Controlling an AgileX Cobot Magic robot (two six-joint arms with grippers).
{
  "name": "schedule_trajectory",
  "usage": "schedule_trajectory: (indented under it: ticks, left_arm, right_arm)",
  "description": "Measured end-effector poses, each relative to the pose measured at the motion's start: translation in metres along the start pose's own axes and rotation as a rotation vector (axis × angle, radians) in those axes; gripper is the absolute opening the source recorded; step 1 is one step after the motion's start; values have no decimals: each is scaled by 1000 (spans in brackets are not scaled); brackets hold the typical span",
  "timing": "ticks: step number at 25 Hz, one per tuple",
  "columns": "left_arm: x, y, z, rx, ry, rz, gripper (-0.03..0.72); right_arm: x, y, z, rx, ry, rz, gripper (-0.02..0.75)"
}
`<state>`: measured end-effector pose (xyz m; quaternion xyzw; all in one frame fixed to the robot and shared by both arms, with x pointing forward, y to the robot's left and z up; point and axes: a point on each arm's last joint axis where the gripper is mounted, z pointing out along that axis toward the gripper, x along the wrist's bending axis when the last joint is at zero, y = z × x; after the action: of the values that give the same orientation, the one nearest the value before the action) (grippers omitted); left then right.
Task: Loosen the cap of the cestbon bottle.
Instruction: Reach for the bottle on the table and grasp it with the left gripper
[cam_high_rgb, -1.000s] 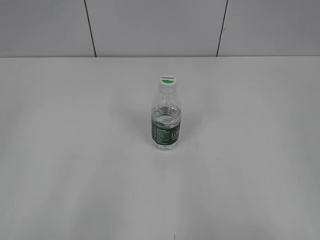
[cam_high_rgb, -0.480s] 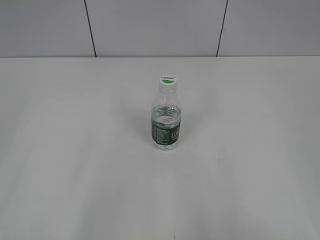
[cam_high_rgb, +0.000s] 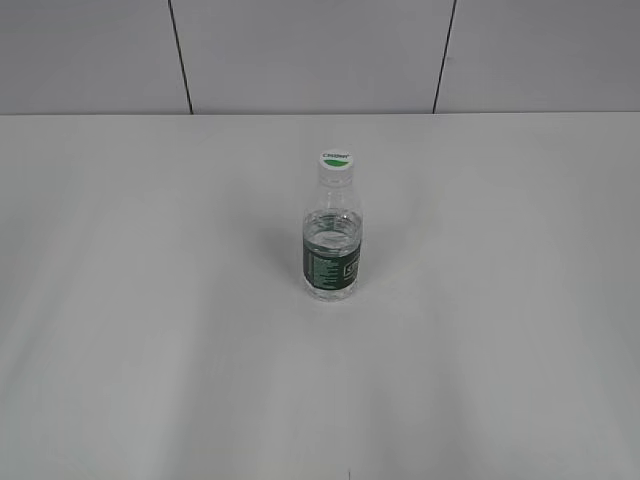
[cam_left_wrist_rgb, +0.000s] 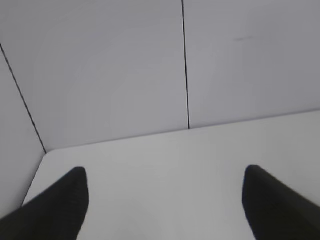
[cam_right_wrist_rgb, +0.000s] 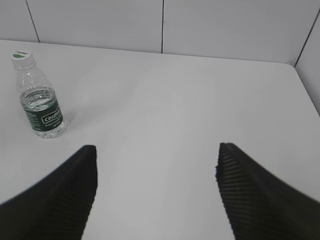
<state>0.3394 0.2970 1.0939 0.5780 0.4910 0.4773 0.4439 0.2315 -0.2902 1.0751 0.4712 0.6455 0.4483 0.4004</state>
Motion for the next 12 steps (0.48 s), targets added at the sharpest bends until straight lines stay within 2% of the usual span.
schedule_trajectory:
  ticks: [5, 9, 12]
  left_arm:
    - [2, 5, 52, -90, 19, -13, 571]
    - [1, -12, 99, -42, 20, -12, 571]
    - [0, -23, 125, -62, 28, -12, 571]
  right_arm:
    - [0, 0, 1, 0, -2, -1, 569]
    - [0, 0, 1, -1, -4, -2, 569]
    - [-1, 0, 1, -1, -6, -4, 569]
